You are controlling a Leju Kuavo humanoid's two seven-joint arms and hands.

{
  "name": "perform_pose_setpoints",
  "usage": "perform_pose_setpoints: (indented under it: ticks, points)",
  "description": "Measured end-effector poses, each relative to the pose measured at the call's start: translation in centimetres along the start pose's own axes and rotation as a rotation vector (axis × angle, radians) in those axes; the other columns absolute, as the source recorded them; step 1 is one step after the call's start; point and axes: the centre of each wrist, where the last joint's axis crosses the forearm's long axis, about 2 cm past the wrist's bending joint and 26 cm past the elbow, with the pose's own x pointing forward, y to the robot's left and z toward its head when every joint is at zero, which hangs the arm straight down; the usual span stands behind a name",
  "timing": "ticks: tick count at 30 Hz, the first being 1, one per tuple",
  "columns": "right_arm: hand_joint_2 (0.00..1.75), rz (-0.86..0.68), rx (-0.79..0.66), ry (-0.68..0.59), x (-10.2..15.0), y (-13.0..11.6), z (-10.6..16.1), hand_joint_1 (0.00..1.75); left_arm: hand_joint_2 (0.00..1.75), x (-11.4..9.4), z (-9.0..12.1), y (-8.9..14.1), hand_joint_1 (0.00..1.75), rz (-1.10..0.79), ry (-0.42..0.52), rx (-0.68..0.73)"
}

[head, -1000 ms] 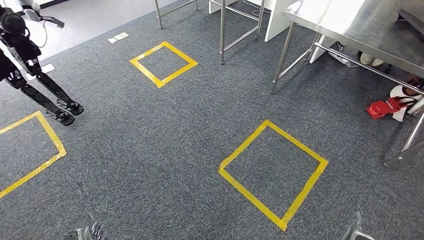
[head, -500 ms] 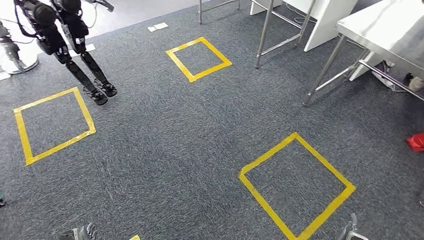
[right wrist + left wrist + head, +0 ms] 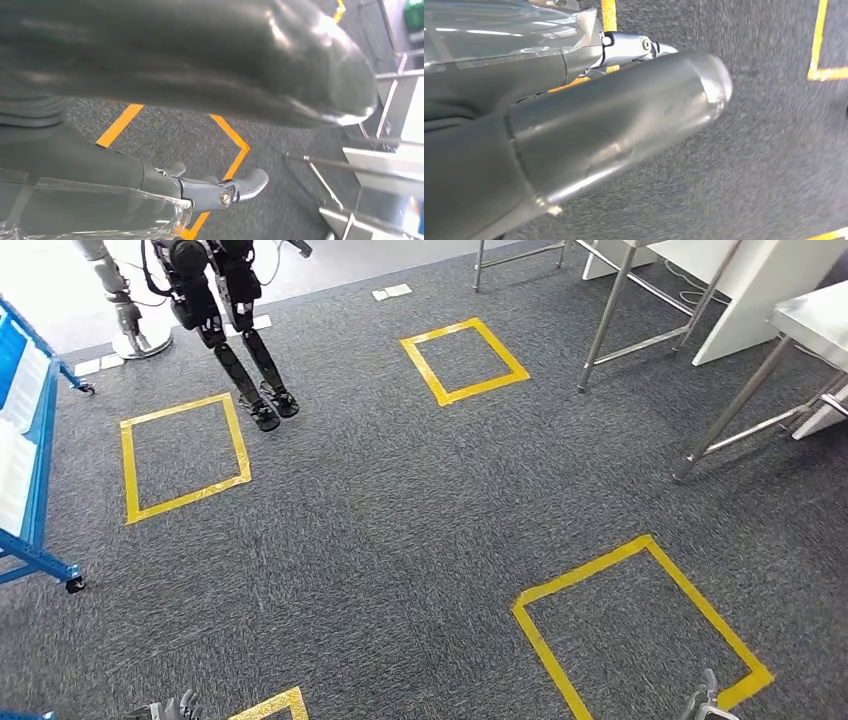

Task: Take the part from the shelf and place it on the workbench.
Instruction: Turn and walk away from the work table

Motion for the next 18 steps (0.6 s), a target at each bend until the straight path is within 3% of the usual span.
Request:
perform_pose_setpoints:
  ticks: [18]
  points:
    - [0.00, -0.010, 0.019, 0.018, -0.3, 1.5, -1.1, 0.00, 0.00, 0.2, -0.3, -0.5, 0.00, -0.002, -0.008, -0.015]
